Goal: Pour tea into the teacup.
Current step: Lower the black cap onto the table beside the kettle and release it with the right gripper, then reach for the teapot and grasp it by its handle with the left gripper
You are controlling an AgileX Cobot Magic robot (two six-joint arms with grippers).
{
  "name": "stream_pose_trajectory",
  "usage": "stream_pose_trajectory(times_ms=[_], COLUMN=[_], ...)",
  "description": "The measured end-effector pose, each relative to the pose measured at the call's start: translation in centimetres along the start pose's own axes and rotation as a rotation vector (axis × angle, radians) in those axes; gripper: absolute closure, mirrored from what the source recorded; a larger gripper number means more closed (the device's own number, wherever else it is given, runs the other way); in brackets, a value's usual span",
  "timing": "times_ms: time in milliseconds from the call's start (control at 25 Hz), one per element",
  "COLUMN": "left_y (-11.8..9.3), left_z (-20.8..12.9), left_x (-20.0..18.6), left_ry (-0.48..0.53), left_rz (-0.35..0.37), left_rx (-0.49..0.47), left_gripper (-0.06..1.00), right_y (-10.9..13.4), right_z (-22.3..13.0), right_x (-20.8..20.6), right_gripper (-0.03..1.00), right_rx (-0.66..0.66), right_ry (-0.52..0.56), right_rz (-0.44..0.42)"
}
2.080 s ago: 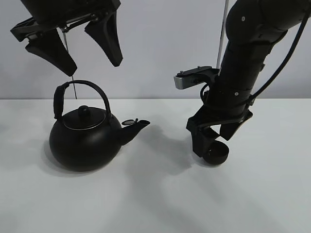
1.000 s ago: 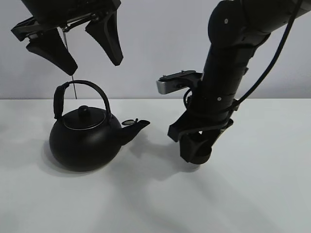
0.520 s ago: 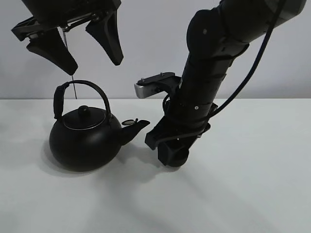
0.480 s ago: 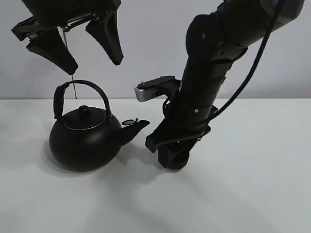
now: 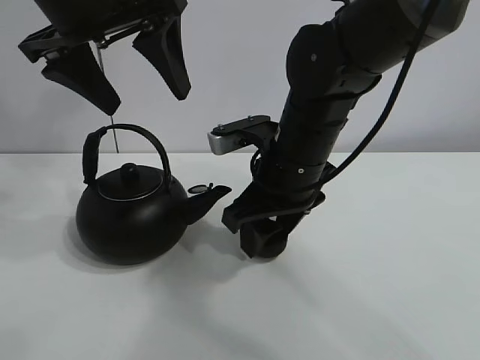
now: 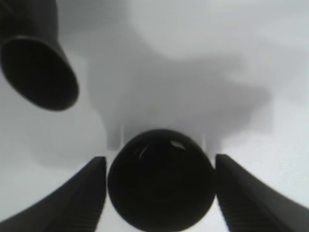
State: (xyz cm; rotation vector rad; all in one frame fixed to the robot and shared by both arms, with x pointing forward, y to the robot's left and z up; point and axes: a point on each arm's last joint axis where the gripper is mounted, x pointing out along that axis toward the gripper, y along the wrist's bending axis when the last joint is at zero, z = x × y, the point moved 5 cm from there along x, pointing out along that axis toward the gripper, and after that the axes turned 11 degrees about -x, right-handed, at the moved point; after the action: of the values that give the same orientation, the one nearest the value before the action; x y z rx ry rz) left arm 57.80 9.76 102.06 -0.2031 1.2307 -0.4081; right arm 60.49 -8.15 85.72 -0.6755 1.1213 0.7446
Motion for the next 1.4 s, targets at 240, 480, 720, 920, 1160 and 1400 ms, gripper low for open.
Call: stream_pose_trajectory(times_ms=[240, 480, 720, 920, 1160, 1400], left_y=[0.0, 0.0, 0.0, 0.0, 0.0, 0.0], left_z=[0.0, 0.0, 0.0, 0.0, 0.0, 0.0], left_x=[0.0, 0.0, 0.0, 0.0, 0.0, 0.0], left_ry=[0.000, 0.000, 0.000, -0.001, -0.001, -0.001], left_rz=[0.000, 0.000, 0.000, 0.000, 0.000, 0.000], left_rx=[0.000, 0.000, 0.000, 0.000, 0.000, 0.000], left_gripper=[0.33, 0.33, 0.33, 0.33, 0.33, 0.33], right_y=[-0.2, -2.6, -6.3, -7.5, -7.3, -7.3], right_z=[0.0, -1.1, -3.7, -4.5, -4.6, -4.5], right_x=[-1.2, -5.5, -13.2, -17.9, -18.0, -18.0], right_gripper=[0.40, 0.39, 0.39, 0.39, 0.39, 0.39], right_rx=[-0.019, 0.133, 0.457, 0.577, 0.601, 0.621], right_ry=[0.010, 0.026, -0.063, -0.174, -0.170, -0.171], right_rz=[-0.015, -0.032, -0.013, -0.031, -0.016, -0.012])
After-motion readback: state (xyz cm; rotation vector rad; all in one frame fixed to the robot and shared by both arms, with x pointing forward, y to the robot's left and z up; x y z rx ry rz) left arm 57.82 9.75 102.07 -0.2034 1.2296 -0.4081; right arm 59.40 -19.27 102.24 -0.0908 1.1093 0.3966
